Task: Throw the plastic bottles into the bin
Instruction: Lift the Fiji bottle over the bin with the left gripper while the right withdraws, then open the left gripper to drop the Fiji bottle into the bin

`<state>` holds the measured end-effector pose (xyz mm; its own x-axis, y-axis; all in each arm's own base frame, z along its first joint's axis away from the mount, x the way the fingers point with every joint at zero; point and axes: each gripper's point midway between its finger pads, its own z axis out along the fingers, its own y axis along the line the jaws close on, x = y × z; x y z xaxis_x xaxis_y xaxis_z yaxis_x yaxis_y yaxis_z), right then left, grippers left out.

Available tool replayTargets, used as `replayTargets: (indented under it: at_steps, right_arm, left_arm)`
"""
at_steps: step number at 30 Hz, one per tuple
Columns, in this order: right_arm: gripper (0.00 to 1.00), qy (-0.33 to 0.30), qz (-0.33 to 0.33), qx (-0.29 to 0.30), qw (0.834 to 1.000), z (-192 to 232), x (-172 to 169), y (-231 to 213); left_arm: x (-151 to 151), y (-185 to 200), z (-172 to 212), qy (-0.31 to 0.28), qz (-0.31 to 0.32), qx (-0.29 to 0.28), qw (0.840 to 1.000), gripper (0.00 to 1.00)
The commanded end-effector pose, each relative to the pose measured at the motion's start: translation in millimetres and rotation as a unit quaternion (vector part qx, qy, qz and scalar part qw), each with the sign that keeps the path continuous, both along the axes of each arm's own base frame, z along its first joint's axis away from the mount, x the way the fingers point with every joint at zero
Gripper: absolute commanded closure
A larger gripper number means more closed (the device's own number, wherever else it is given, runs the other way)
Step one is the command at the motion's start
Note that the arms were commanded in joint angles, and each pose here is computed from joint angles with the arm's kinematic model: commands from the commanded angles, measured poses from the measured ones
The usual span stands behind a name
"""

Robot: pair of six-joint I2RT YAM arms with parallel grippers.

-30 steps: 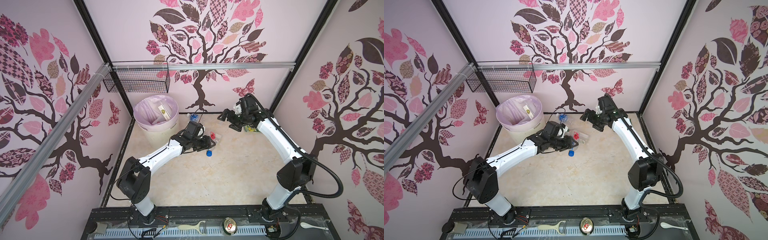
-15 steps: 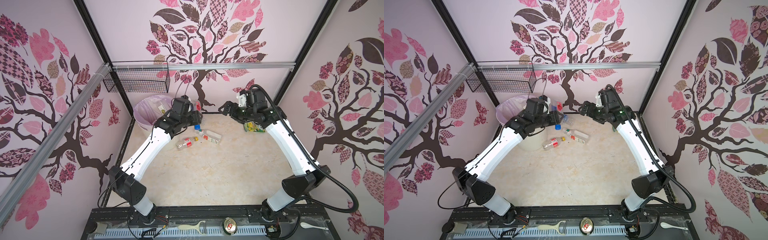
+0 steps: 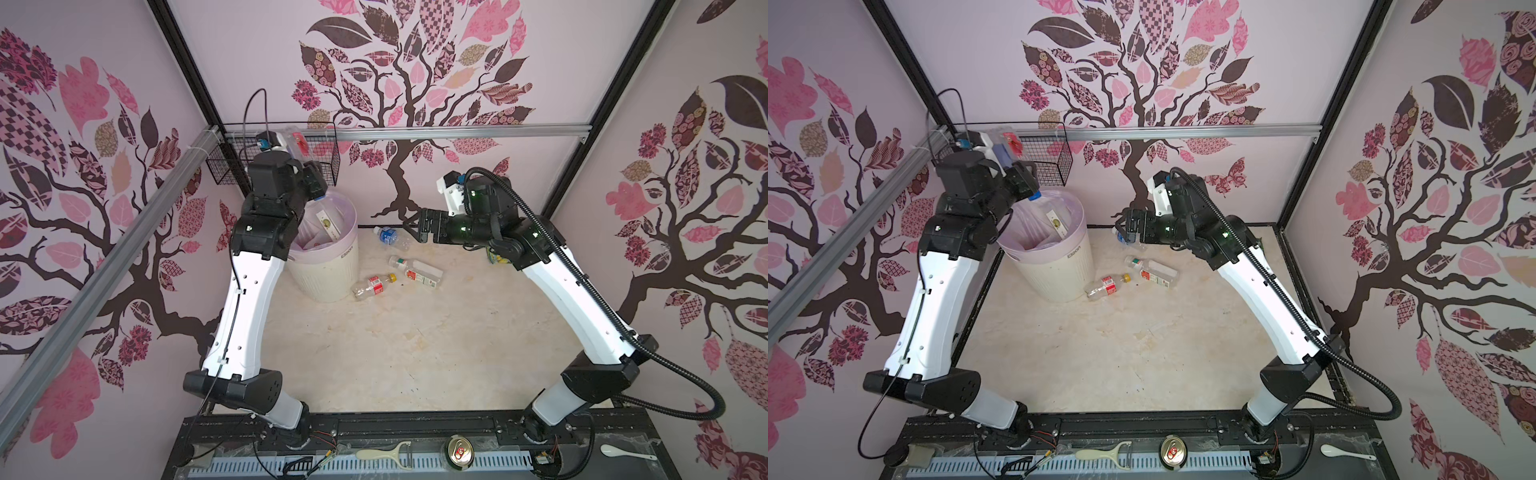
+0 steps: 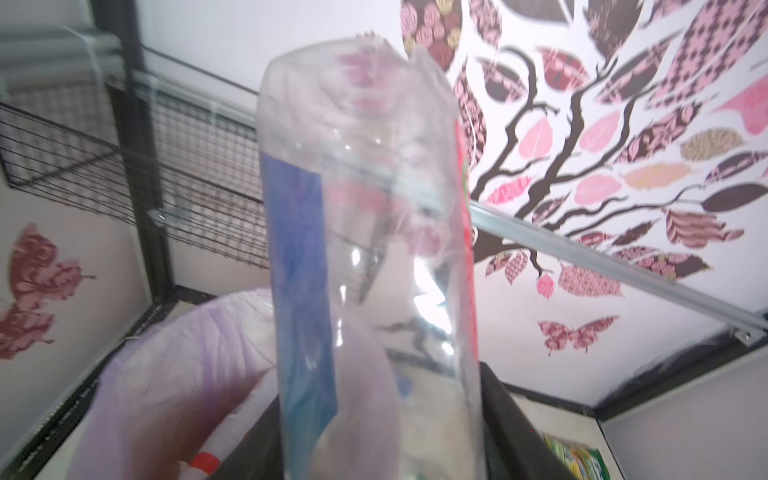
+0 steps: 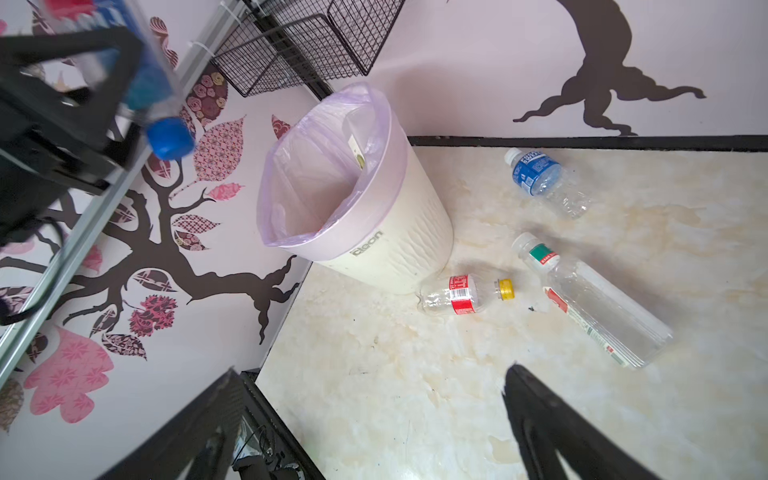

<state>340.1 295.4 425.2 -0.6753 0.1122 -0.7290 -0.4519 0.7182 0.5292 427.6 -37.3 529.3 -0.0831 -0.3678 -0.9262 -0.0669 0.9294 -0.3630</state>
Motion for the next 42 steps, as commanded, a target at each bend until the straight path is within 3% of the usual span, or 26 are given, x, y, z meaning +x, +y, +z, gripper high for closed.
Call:
replayTargets:
  at_steps: [1, 5, 8, 12, 15, 21, 27, 33, 39, 42]
  right_arm:
    - [0.00, 0.002, -0.006, -0.013, 1.000, -5.1, 0.3, -3.7]
    - [0.00, 0.001, -0.010, -0.017, 1.000, -6.9, 1.3, -4.6]
    - [0.00, 0.003, -0.010, -0.018, 1.000, -8.9, 2.9, -4.0]
    - [0.00, 0.004, -0.009, -0.019, 1.000, -9.4, 3.3, -2.8]
    - [0.00, 0.004, -0.009, -0.022, 1.000, -11.2, 4.2, -2.7]
    - [0.00, 0.015, -0.005, -0.020, 1.000, -17.1, 8.7, 3.5]
    - [0.00, 0.030, -0.005, -0.017, 0.999, -24.9, 10.7, 7.5]
    - [0.00, 0.037, -0.041, -0.035, 0.998, -35.2, 20.9, -10.6]
    - [0.00, 0.094, -0.127, -0.026, 0.987, -74.1, 41.6, -80.2]
    - [0.00, 0.117, -0.161, -0.059, 0.978, -107.1, 46.3, -111.2]
  left_arm:
    - [-15.0, 27.6, 44.2, -0.068, 0.040, -0.009, 0.997, 0.53]
    - [14.8, 33.7, -2.8, -0.020, 0.034, -0.034, 0.999, 0.52]
    - [46.7, 35.1, -80.5, 0.062, 0.019, -0.082, 0.994, 0.48]
    - [57.4, 38.5, -150.8, 0.179, 0.030, -0.140, 0.973, 0.28]
    - [54.2, 30.0, -139.1, 0.177, 0.008, -0.144, 0.974, 0.02]
    - [41.7, 23.9, -92.7, 0.121, -0.008, -0.145, 0.982, 0.02]
    - [26.9, 5.7, -80.3, 0.109, -0.026, -0.139, 0.984, 0.02]
    - [9.1, -46.0, -104.1, 0.134, -0.076, -0.140, 0.978, 0.02]
    - [-30.7, -119.6, -127.8, 0.169, -0.154, -0.099, 0.968, 0.02]
    - [-54.3, -152.4, -144.5, 0.196, -0.190, -0.077, 0.959, 0.02]
